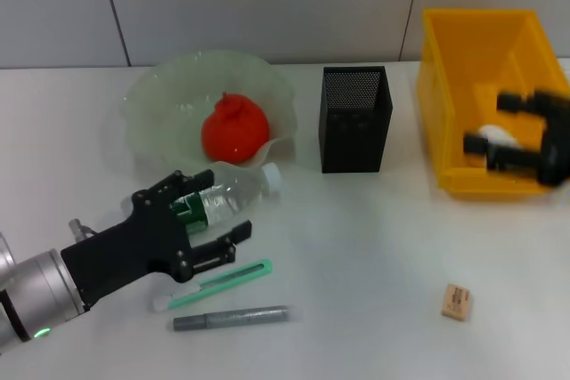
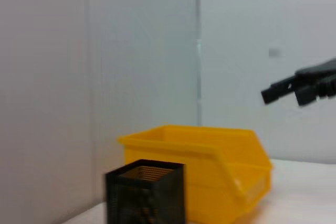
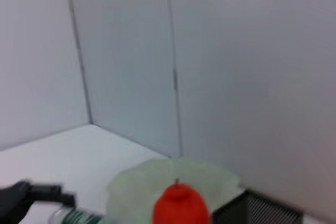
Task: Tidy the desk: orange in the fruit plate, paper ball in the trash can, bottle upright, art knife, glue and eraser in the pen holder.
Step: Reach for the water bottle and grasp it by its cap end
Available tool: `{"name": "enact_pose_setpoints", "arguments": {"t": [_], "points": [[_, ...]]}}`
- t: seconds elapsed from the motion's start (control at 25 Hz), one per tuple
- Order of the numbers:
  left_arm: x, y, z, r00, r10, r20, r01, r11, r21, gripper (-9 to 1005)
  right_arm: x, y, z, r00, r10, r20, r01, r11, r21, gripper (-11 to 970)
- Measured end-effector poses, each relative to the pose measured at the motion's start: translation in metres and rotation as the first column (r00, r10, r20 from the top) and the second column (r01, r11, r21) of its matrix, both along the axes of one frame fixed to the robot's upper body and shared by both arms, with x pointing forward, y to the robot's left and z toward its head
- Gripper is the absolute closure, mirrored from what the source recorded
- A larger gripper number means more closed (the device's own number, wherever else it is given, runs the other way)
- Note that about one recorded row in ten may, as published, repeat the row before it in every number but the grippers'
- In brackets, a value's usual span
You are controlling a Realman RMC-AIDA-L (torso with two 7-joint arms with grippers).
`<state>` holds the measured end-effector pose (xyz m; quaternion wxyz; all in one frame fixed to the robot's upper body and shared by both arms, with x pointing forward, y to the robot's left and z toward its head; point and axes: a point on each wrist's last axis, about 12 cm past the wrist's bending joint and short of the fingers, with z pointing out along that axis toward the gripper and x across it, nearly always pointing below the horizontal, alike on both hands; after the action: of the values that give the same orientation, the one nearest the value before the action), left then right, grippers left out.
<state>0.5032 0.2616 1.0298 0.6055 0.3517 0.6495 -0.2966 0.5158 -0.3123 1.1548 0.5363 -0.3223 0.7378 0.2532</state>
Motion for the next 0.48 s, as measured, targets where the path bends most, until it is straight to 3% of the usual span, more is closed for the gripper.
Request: {"name": "enact_pose_setpoints", "arguments": {"t": [0.08, 0.12, 0.28, 0.32, 0.48], "points": [[0.000, 0.000, 0.002, 1.000, -0.021, 0.009, 0.021, 1.000, 0.002, 209, -0.011, -0.004, -0.019, 1.000, 0.028, -0.001, -0.028, 1.000, 0.004, 177], [0.006, -0.003, 0.012, 0.992, -0.123, -0.007, 0.124, 0.992, 0.039, 210, -0.016, -0.006, -0.032, 0.999, 0.037, -0.009, -0.037, 0.999, 0.001, 177], [0.011, -0.006, 0.017, 0.988, -0.150, -0.028, 0.152, 0.987, 0.057, 212, -0.032, -0.007, -0.067, 0.998, 0.064, -0.016, -0.065, 0.998, -0.008, 177], [0.027, -0.013, 0.032, 0.979, -0.193, -0.068, 0.199, 0.975, 0.103, 213, -0.035, -0.007, -0.073, 0.997, 0.070, -0.015, -0.070, 0.998, -0.004, 177], [0.051, -0.036, 0.067, 0.971, -0.224, -0.085, 0.238, 0.940, 0.244, 215, -0.047, -0.006, -0.087, 0.996, 0.091, -0.004, -0.091, 0.995, 0.035, 177]]}}
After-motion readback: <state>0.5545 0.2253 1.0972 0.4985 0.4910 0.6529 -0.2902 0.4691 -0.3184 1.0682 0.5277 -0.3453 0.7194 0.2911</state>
